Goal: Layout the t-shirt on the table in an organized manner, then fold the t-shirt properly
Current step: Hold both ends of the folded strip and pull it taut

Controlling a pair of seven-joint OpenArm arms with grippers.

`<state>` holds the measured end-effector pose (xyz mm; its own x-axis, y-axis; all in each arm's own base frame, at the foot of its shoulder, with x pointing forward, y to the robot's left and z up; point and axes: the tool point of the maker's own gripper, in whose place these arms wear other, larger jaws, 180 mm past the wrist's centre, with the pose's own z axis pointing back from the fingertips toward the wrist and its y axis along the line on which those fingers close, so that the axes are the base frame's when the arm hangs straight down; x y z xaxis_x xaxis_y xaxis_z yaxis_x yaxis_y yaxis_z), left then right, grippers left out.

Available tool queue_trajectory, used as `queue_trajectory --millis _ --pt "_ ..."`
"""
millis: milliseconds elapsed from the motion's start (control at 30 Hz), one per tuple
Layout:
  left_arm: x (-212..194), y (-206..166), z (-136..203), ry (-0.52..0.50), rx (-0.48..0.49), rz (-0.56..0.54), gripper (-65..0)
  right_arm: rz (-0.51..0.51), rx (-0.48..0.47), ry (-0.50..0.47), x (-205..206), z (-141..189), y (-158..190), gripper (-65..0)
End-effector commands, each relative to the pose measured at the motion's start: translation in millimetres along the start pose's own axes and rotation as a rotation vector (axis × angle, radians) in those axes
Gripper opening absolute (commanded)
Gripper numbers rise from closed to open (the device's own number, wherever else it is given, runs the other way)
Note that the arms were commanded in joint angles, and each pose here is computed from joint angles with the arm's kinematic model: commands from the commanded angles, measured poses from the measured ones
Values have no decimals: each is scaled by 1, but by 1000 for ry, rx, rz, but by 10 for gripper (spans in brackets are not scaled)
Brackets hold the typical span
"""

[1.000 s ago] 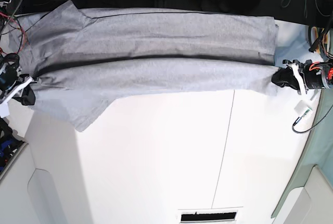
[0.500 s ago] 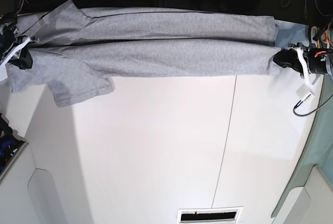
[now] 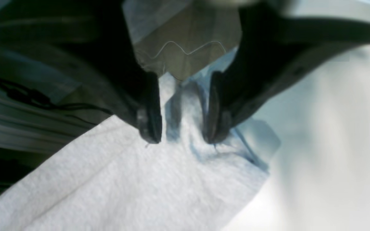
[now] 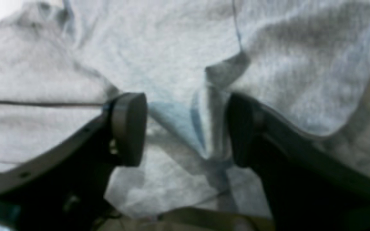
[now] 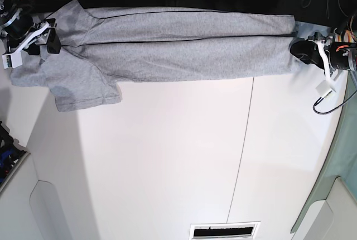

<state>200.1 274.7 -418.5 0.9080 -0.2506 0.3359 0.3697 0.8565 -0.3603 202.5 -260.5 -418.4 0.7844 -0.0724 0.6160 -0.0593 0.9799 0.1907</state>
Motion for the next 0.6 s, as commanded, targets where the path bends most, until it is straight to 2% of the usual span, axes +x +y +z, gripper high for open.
queue_trajectory --millis 0,200,233,267,333,433,567 --pt "13 7 12 -31 21 -25 -376 12 2 -60 19 6 -2 -258" --pt "23 22 34 -125 60 28 -363 64 39 -188 61 23 24 -274" --pt "24 23 38 -152 61 50 -347 80 48 -206 67 26 30 -331" --pt "23 25 41 -177 63 73 -331 93 56 -217 70 27 34 -421" --pt "19 26 42 -219 65 119 -312 89 55 -224 72 26 35 -639" --pt "8 20 35 -246 45 175 -297 78 46 -204 64 18 31 -650" --pt "-2 14 18 -253 49 197 -288 57 14 -120 36 -4 16 -650"
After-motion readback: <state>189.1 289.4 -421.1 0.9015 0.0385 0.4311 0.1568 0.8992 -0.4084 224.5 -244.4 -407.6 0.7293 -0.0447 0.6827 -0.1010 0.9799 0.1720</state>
